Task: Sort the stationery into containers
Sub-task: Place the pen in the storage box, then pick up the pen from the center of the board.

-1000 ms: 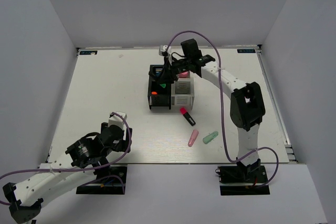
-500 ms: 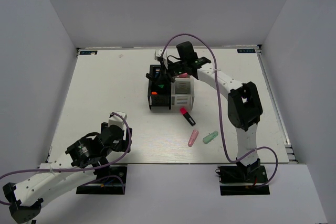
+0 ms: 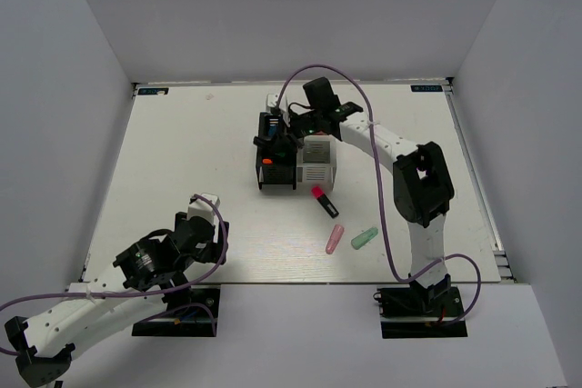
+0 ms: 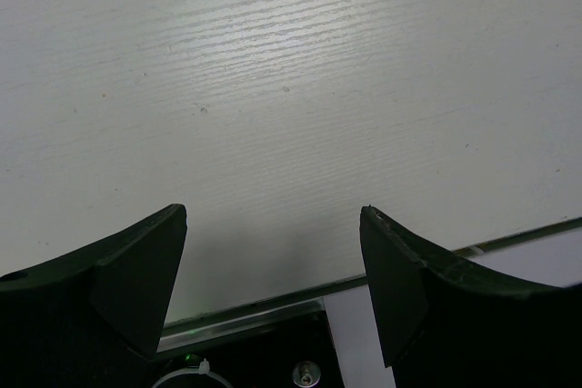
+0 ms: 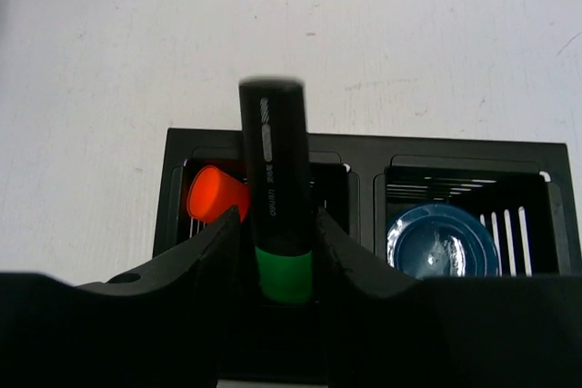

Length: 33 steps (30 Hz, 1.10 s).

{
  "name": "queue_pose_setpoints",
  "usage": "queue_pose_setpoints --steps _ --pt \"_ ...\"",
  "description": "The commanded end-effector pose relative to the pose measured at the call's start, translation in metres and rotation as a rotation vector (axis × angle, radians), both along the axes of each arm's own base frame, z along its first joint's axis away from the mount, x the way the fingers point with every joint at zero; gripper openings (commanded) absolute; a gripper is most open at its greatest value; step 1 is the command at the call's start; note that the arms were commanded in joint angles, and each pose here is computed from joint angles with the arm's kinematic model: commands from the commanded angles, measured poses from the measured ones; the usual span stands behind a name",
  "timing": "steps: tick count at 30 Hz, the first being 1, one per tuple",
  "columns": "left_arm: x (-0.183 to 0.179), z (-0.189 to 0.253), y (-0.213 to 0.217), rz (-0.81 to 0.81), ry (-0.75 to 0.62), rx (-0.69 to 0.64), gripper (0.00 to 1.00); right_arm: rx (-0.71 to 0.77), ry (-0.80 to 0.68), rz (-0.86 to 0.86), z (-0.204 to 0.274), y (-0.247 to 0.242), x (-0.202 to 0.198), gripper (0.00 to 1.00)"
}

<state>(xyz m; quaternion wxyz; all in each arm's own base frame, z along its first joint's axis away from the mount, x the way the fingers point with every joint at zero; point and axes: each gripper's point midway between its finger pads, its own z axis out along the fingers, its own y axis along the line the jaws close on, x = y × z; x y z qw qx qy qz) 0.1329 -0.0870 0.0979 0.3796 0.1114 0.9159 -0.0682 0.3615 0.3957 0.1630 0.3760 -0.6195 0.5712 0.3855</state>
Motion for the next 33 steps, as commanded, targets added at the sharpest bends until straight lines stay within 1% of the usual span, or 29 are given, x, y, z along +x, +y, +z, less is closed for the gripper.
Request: queue_pose_setpoints --steps 1,5,8,10,11,12,13,14,15,16,17,18,19,20,21,22,23,24,25,26,27,28,29,30,31,32,33 --pt "0.003 0.002 0.000 0.007 -0.019 -0.010 0.87 0.006 -0.051 0.013 0.014 -0.002 -0.005 0.42" --pt "0.003 0.002 0.000 0.006 -0.018 -0.010 0.87 0.014 -0.046 0.012 0.020 -0.003 -0.007 0.47" --pt "0.003 0.001 0.000 0.009 -0.016 -0.010 0.87 0.020 -0.047 0.017 0.026 -0.003 -0.011 0.47" --pt "0.003 0.003 0.000 0.009 -0.021 -0.016 0.87 0.028 -0.034 0.015 0.029 -0.003 -0.013 0.43" --pt "0.003 0.003 0.000 0.010 -0.022 -0.016 0.87 0.043 -0.044 0.012 0.039 -0.004 -0.014 0.40" --pt "0.003 0.003 0.000 0.007 -0.022 -0.014 0.87 0.050 -0.016 0.010 0.042 -0.004 -0.019 0.30" --pt "0.003 0.003 0.000 0.009 -0.021 -0.016 0.87 0.061 -0.012 0.003 0.048 -0.004 -0.019 0.23" --pt "0.003 0.003 0.000 0.008 -0.022 -0.015 0.87 0.088 -0.034 -0.005 0.064 -0.004 -0.022 0.13" --pt "0.003 0.002 0.000 0.008 -0.021 -0.015 0.86 0.082 0.039 -0.061 0.066 -0.006 -0.023 0.00" --pt "0.003 0.002 -0.001 0.006 -0.020 -0.014 0.84 0.072 0.049 -0.096 0.071 -0.008 -0.022 0.00" --pt "0.003 0.001 -0.002 0.000 -0.018 -0.013 0.75 0.051 0.079 -0.201 0.079 -0.015 -0.015 0.00" --pt "0.003 0.000 -0.002 -0.005 -0.017 -0.010 0.63 0.060 0.069 -0.201 0.091 -0.019 -0.020 0.00" --pt "0.003 -0.001 -0.007 -0.019 -0.012 -0.022 0.44 0.024 0.151 -0.331 0.094 -0.031 -0.017 0.00" --pt "0.003 -0.002 -0.010 -0.029 -0.004 -0.018 0.07 0.013 0.183 -0.367 0.096 -0.039 -0.016 0.00" --pt "0.003 -0.001 -0.013 -0.037 0.006 -0.027 0.00 0.011 0.207 -0.398 0.103 -0.048 -0.019 0.03" --pt "0.004 0.000 -0.019 -0.046 0.013 -0.035 0.00 -0.060 0.292 -0.406 0.093 -0.061 -0.038 0.36" --pt "0.002 0.004 -0.027 -0.077 0.036 -0.045 0.00 -0.079 0.310 -0.372 0.092 -0.067 -0.047 0.45" --pt "0.003 0.007 -0.029 -0.083 0.038 -0.045 0.00 -0.126 0.361 -0.365 0.088 -0.081 -0.061 0.49" --pt "0.004 0.007 -0.033 -0.089 0.052 -0.034 0.00 -0.155 0.363 -0.360 0.087 -0.090 -0.071 0.50" --pt "0.006 0.019 -0.042 -0.106 0.044 -0.070 0.00 -0.234 0.384 -0.379 0.070 -0.105 -0.082 0.46" --pt "0.008 0.017 -0.047 -0.112 0.062 -0.057 0.10 -0.272 0.328 -0.459 0.069 -0.124 -0.080 0.37" --pt "0.013 0.021 -0.054 -0.118 0.047 -0.078 0.22 -0.297 0.300 -0.500 0.060 -0.140 -0.091 0.21" --pt "0.012 0.023 -0.059 -0.132 0.053 -0.091 0.38 -0.317 0.224 -0.577 0.034 -0.149 -0.081 0.19" --pt "0.012 0.021 -0.064 -0.147 0.070 -0.088 0.66 -0.278 0.122 -0.680 0.053 -0.172 -0.079 0.19" --pt "0.013 0.019 -0.067 -0.152 0.073 -0.089 0.74 -0.288 0.103 -0.711 0.044 -0.182 -0.080 0.24" --pt "0.015 0.021 -0.072 -0.159 0.062 -0.102 0.78 -0.346 0.098 -0.739 0.009 -0.198 -0.092 0.38" --pt "0.016 0.017 -0.071 -0.159 0.070 -0.090 0.79 -0.347 0.088 -0.740 0.005 -0.203 -0.099 0.46"
